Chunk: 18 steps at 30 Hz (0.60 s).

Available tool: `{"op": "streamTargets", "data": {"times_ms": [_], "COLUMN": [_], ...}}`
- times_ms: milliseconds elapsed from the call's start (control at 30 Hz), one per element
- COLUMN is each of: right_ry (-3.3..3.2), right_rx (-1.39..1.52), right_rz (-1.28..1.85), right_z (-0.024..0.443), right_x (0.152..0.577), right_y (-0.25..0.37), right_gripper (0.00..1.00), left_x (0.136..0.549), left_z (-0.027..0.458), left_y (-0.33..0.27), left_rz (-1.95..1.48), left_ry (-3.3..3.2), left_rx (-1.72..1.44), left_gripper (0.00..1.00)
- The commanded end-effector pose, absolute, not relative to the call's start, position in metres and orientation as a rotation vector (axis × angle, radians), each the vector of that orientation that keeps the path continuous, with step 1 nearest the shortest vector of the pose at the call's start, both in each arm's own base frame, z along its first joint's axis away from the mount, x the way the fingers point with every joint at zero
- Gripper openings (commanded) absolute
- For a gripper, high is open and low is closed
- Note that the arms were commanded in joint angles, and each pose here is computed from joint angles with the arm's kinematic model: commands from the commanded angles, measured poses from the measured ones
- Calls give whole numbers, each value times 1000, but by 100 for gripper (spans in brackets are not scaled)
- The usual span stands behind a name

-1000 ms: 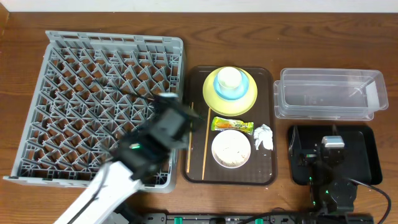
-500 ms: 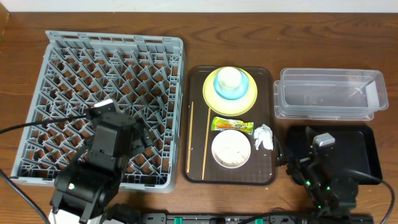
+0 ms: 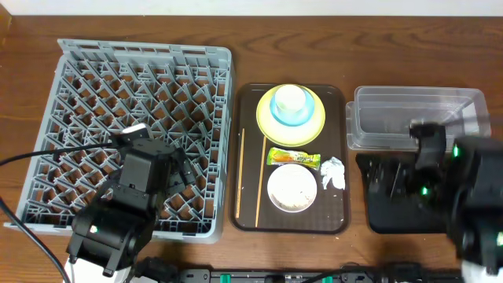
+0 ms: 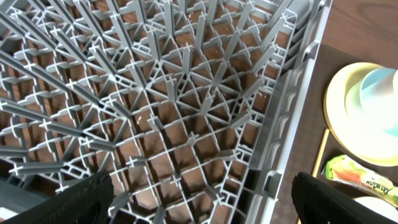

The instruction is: Sort waste into correct bins and load items into the dishwasher

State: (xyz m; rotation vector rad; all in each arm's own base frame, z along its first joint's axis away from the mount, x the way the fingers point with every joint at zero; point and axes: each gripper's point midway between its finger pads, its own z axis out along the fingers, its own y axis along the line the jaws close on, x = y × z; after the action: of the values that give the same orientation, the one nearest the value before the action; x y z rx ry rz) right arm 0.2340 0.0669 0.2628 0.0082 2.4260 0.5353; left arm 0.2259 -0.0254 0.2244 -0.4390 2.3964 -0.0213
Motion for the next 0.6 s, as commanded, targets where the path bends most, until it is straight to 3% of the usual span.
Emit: {"op": "streamTargets", "data": {"times_ms": [0,133,233,433,533,567], "right_ry": [2483,2548,2668,2860,2945,2962], "right_rx": [-44,-84,-18,-2,-5,9], "right_rz": [611,916,882,834,659,586], "right_z": [273,271,247,210,188,181], "right_x": [252,248,252,246,245,245], "right_y": [76,108,101,108,108,107], "right_gripper": [99,99,99,14,1,1], "left_x": [227,227,227,227,227,227], "left_z": [230,230,230,230,230,230], "left_y": [-23,-23,-23,-23,-23,-23], "left_rz": [-15,-15,-14,-14,-15,-15], "left_ry": [2383,2384,2384,2384,2384,2384], "left_rx": [-432,-432,-432,-432,-432,-432], "left_gripper": [93,93,93,93,93,93]}}
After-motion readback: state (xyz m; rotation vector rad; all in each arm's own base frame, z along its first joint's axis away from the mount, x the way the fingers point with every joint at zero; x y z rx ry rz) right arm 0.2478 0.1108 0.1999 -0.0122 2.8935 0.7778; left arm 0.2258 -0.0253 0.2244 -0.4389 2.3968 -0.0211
